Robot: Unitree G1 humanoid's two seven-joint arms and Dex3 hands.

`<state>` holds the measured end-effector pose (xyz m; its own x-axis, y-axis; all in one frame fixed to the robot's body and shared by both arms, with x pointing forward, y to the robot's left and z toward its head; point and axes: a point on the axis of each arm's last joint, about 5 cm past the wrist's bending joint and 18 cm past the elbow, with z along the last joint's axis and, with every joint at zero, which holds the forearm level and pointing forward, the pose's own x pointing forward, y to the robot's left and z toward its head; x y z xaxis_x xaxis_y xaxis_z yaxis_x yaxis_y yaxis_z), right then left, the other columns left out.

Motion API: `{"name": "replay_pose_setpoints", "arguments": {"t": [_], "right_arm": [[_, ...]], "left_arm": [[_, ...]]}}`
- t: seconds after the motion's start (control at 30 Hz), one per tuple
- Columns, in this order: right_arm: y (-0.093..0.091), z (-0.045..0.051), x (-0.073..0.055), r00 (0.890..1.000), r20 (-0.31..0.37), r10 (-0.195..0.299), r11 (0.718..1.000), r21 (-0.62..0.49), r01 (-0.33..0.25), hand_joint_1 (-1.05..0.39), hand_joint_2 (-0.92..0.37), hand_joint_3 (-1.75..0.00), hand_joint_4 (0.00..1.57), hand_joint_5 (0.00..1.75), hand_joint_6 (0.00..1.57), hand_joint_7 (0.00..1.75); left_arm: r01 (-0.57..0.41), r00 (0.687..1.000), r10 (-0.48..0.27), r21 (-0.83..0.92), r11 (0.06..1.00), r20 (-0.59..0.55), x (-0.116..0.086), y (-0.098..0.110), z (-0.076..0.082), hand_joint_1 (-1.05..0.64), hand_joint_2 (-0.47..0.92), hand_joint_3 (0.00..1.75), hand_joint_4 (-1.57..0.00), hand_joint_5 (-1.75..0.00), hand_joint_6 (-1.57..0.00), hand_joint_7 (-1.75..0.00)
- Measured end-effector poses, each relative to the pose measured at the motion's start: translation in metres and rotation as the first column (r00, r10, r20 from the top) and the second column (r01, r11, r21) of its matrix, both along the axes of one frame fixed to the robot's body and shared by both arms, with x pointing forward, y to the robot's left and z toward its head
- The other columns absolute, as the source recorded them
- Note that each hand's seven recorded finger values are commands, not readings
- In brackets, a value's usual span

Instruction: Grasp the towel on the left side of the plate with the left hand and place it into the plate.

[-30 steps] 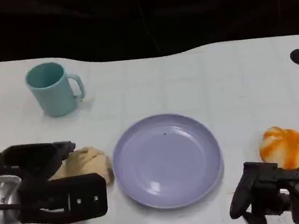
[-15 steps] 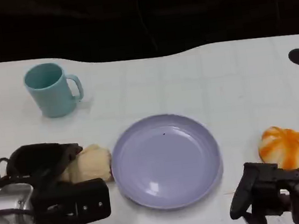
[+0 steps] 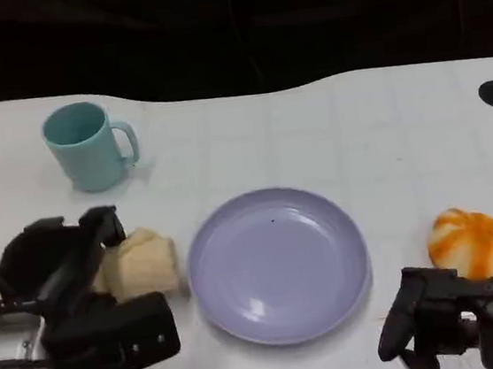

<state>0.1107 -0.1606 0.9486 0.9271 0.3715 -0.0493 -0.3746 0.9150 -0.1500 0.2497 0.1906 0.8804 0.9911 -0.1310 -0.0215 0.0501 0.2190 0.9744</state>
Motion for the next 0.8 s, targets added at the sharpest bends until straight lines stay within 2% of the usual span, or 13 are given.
{"name": "replay_pose_setpoints", "arguments": {"t": [0.03, 0.07, 0.2, 0.3, 0.37, 0.47, 0.63, 0.8], "right_arm": [[0.0, 0.0, 0.0, 1.0, 0.0, 0.001, 1.0, 0.0, -0.001, -0.08, -0.56, -1.09, 0.75, 1.74, 0.69, 1.37], [0.0, 0.0, 0.0, 1.0, 0.0, 0.001, 1.0, 0.0, -0.001, -0.08, -0.56, -1.09, 0.75, 1.74, 0.69, 1.37], [0.001, -0.0003, 0.0, 1.0, -0.001, 0.002, 1.0, 0.004, -0.002, -0.09, -0.55, -1.08, 0.75, 1.73, 0.69, 1.37], [0.002, -0.0002, 0.0, 1.0, 0.0, 0.004, 1.0, 0.008, -0.004, -0.08, -0.56, -1.08, 0.75, 1.74, 0.69, 1.37], [0.002, -0.0002, 0.0, 1.0, 0.001, 0.003, 1.0, 0.009, -0.003, -0.09, -0.56, -1.09, 0.76, 1.74, 0.69, 1.37], [0.002, -0.0001, 0.0, 1.0, 0.001, 0.003, 1.0, 0.01, -0.003, -0.07, -0.55, -1.1, 0.75, 1.73, 0.69, 1.37], [0.002, -0.0003, 0.0, 1.0, -0.002, 0.002, 1.0, 0.011, -0.002, -0.08, -0.55, -1.09, 0.75, 1.74, 0.69, 1.37], [0.002, -0.0001, 0.0, 1.0, -0.001, 0.002, 1.0, 0.011, -0.002, -0.08, -0.55, -1.1, 0.76, 1.73, 0.69, 1.37]], "left_arm": [[-0.017, 1.0, 0.017, 0.008, 1.0, 0.008, 0.001, 0.002, 0.003, -0.21, 0.78, 0.46, -0.84, -1.75, -0.61, -1.58], [-0.034, 0.999, 0.034, 0.012, 0.999, 0.014, 0.001, 0.003, 0.005, -0.21, 0.8, 0.42, -0.84, -1.75, -0.63, -1.55], [-0.051, 0.998, 0.051, 0.0, 0.999, 0.044, 0.001, 0.006, 0.017, -0.23, 0.81, 0.36, -0.86, -1.75, -0.58, -1.72], [-0.008, 0.995, 0.01, -0.023, 1.0, 0.096, -0.002, -0.001, 0.026, -0.22, 0.8, 0.37, -0.87, -1.75, -0.57, -1.74], [0.035, 0.991, -0.029, -0.045, 0.998, 0.13, -0.003, -0.008, 0.034, -0.21, 0.68, 0.62, -0.89, -1.75, -0.58, -1.75], [0.102, 0.978, -0.082, -0.096, 0.99, 0.192, -0.005, -0.023, 0.046, -0.23, 0.58, 0.8, -0.91, -1.75, -0.61, -1.75], [0.188, 0.966, -0.158, -0.14, 0.972, 0.204, -0.007, -0.045, 0.059, -0.23, 0.53, 0.88, -0.91, -1.75, -0.61, -1.75], [0.234, 0.963, -0.206, -0.167, 0.958, 0.172, -0.006, -0.065, 0.062, -0.25, 0.49, 0.98, -0.92, -1.75, -0.64, -1.75]]}}
